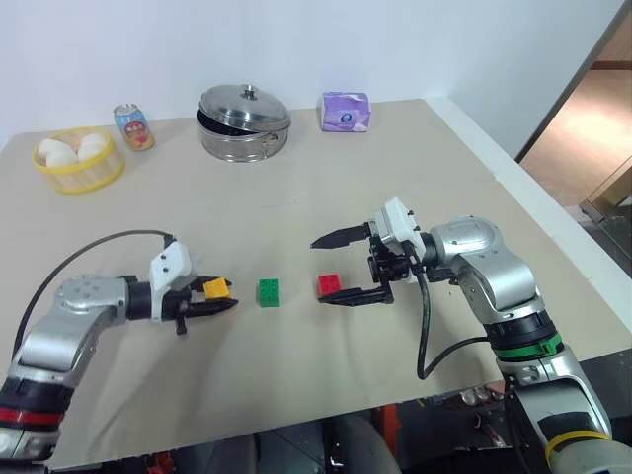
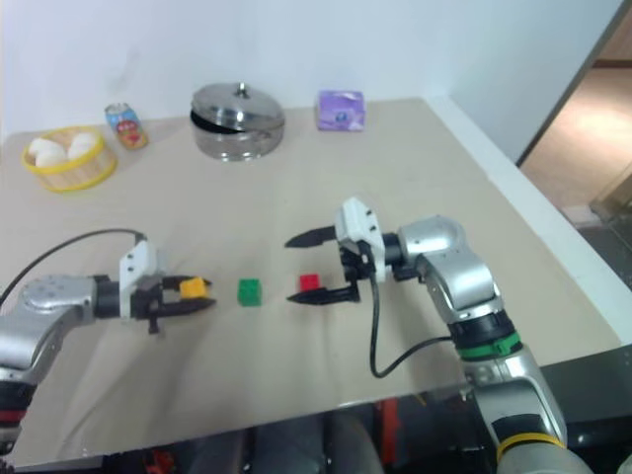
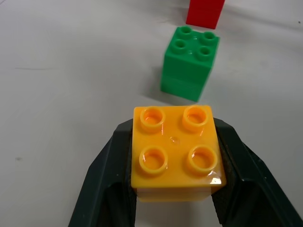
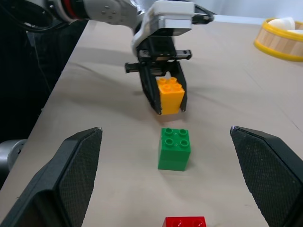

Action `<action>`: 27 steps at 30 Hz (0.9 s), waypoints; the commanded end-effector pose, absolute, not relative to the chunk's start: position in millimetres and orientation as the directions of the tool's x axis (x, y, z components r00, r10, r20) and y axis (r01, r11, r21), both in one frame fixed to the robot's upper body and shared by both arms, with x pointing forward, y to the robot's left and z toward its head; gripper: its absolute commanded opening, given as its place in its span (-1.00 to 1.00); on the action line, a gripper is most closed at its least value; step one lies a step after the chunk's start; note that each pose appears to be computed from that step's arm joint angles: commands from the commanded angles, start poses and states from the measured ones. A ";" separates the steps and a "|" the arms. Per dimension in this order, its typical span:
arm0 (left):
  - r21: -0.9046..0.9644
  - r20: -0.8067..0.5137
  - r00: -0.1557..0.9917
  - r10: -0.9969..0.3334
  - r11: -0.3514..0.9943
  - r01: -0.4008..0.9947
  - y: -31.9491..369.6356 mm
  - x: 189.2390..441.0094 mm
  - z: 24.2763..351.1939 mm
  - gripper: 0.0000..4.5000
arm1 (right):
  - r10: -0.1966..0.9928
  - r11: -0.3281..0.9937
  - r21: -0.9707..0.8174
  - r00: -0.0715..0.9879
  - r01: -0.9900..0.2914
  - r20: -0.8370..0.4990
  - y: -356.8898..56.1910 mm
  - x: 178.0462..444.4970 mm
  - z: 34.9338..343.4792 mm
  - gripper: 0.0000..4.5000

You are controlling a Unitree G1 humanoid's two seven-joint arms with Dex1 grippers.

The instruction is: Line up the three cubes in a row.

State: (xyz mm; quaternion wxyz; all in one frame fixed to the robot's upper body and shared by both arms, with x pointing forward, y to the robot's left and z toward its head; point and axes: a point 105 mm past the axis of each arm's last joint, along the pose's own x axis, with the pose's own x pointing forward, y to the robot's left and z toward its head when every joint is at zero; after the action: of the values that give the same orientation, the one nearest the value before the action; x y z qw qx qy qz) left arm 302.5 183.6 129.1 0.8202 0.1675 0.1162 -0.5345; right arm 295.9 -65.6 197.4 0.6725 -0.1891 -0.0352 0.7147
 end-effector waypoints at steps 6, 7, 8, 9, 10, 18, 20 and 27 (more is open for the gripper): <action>0.148 -0.382 0.270 -0.884 0.230 0.962 186.2 304.5 138.1 -0.39 | 0.974 -0.072 -0.364 0.013 -0.929 -0.225 -72.6 289.1 209.4 1.00; 0.147 -0.381 0.263 -0.886 0.223 0.964 186.1 304.3 138.8 -0.39 | 0.974 -0.070 -0.364 0.016 -0.929 -0.228 -73.7 288.9 209.1 1.00; 0.147 -0.381 0.260 -0.887 0.219 0.965 186.2 304.5 139.5 -0.39 | 0.973 -0.067 -0.364 0.019 -0.929 -0.229 -74.6 288.7 209.0 1.00; 0.146 -0.383 0.255 -0.888 0.214 0.966 186.5 304.7 139.8 -0.39 | 0.973 -0.065 -0.363 0.022 -0.929 -0.230 -75.3 288.6 209.0 1.00; 0.150 -0.391 0.250 -0.886 0.207 0.967 187.3 304.9 138.9 -0.39 | 0.973 -0.063 -0.363 0.024 -0.930 -0.230 -76.4 288.4 208.8 1.00; 0.197 -0.415 0.240 -0.877 0.171 0.965 186.3 310.8 136.7 -0.39 | 0.971 -0.058 -0.361 0.031 -0.931 -0.237 -82.3 287.6 206.9 1.00; 0.206 -0.421 0.221 -0.880 0.145 0.968 182.7 308.8 132.9 -0.39 | 0.972 -0.060 -0.353 0.026 -0.934 -0.234 -82.1 287.0 206.9 1.00; 0.224 -0.425 0.202 -0.882 0.113 0.968 176.9 309.4 126.4 -0.39 | 0.973 -0.066 -0.339 0.016 -0.939 -0.232 -80.8 285.2 207.9 1.00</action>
State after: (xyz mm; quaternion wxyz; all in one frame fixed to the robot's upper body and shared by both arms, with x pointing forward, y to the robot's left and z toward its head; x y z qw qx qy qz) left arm 308.1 178.5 121.1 0.7457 0.2168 0.1045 -0.6213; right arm 289.2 -79.0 193.3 0.6840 -0.1972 -0.0142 0.7022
